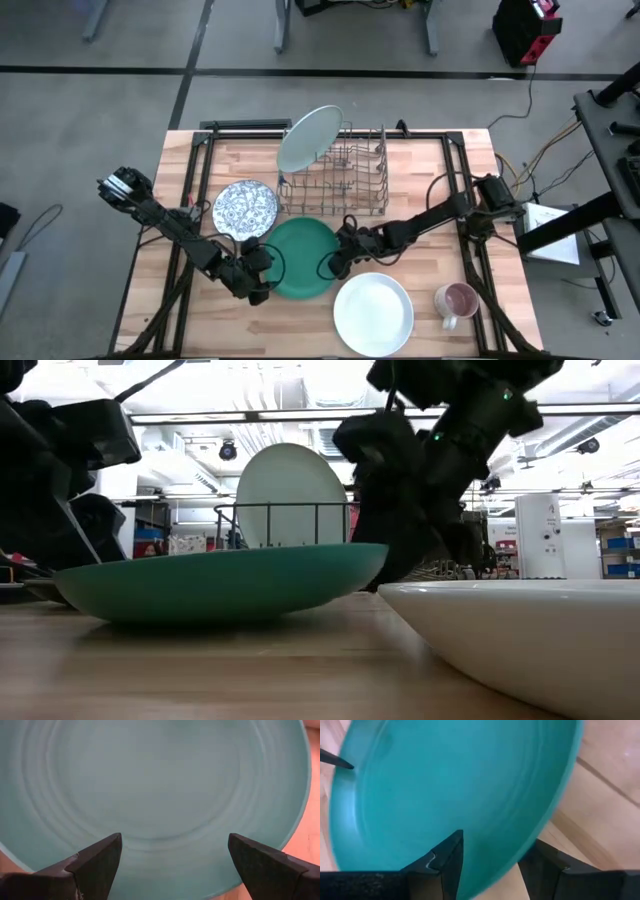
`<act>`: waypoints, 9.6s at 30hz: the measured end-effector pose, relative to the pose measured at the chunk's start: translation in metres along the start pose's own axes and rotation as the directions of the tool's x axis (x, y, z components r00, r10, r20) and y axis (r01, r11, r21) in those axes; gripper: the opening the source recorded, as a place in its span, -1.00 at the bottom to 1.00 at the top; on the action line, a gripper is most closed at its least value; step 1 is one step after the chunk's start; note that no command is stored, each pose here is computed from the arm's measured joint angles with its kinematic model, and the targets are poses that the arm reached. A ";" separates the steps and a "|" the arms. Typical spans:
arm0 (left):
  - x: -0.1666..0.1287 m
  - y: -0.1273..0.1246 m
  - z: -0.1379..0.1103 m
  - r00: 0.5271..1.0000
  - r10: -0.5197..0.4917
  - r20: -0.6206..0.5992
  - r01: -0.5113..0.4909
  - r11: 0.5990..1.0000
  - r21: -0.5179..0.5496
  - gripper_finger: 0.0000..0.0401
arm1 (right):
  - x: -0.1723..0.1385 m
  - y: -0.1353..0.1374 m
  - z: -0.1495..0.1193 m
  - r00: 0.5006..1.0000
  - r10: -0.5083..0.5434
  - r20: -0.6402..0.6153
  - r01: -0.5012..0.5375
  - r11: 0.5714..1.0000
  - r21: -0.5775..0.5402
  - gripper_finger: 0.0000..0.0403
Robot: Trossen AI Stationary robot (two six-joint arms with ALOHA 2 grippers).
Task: Sort dishes
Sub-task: Put the green plate into the dish rack, then put the white plate into the dish rack
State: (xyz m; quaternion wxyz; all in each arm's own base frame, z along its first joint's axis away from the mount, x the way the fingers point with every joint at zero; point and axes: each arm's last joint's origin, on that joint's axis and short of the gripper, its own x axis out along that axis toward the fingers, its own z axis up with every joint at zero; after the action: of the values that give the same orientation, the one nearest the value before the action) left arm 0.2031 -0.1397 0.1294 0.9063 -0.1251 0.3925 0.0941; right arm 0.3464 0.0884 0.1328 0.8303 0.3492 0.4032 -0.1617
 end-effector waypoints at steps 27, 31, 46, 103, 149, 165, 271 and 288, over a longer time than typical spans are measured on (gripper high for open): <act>-0.024 -0.027 0.044 0.994 0.078 0.070 -0.093 0.965 0.244 0.77 | 0.000 0.000 0.007 0.985 -0.061 0.159 0.070 0.996 -0.055 -0.98; -0.045 -0.034 0.059 0.986 0.127 0.105 -0.151 0.949 0.277 0.77 | -0.013 0.005 0.014 0.974 -0.053 0.222 0.077 0.992 -0.101 -0.99; -0.119 -0.062 0.097 0.901 0.260 0.347 -0.400 0.807 0.433 0.77 | -0.094 0.023 0.047 0.887 0.045 0.460 0.123 0.937 -0.328 -0.99; -0.175 0.046 0.085 0.522 0.511 0.683 -0.810 0.547 0.209 0.77 | -0.176 -0.100 0.250 0.720 0.089 0.688 0.690 0.011 -0.724 -0.99; -0.180 0.058 0.081 0.511 0.514 0.689 -0.812 0.552 0.191 0.77 | -0.130 -0.115 0.255 0.764 -0.037 0.644 0.645 0.065 -0.762 -0.39; -0.180 0.058 0.080 0.532 0.510 0.676 -0.793 0.581 0.186 0.77 | -0.157 -0.111 0.246 0.780 -0.081 0.620 0.625 0.128 -0.770 -0.28; -0.046 -0.058 0.118 0.952 0.080 0.295 -0.231 0.820 0.523 0.27 | -0.048 -0.008 -0.090 0.964 -0.135 -0.229 -0.010 0.842 -0.539 -0.76; -0.035 -0.056 0.130 0.959 0.011 0.282 -0.145 0.876 0.461 0.27 | -0.048 -0.009 -0.072 0.982 -0.184 0.036 0.167 0.772 -0.614 -0.86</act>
State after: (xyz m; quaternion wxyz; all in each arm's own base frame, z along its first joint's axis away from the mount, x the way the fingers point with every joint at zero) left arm 0.2840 -0.1560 0.2491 0.9495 0.1319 0.2807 0.0476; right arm 0.2711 0.1328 0.1355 0.8744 0.0236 0.4753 -0.0942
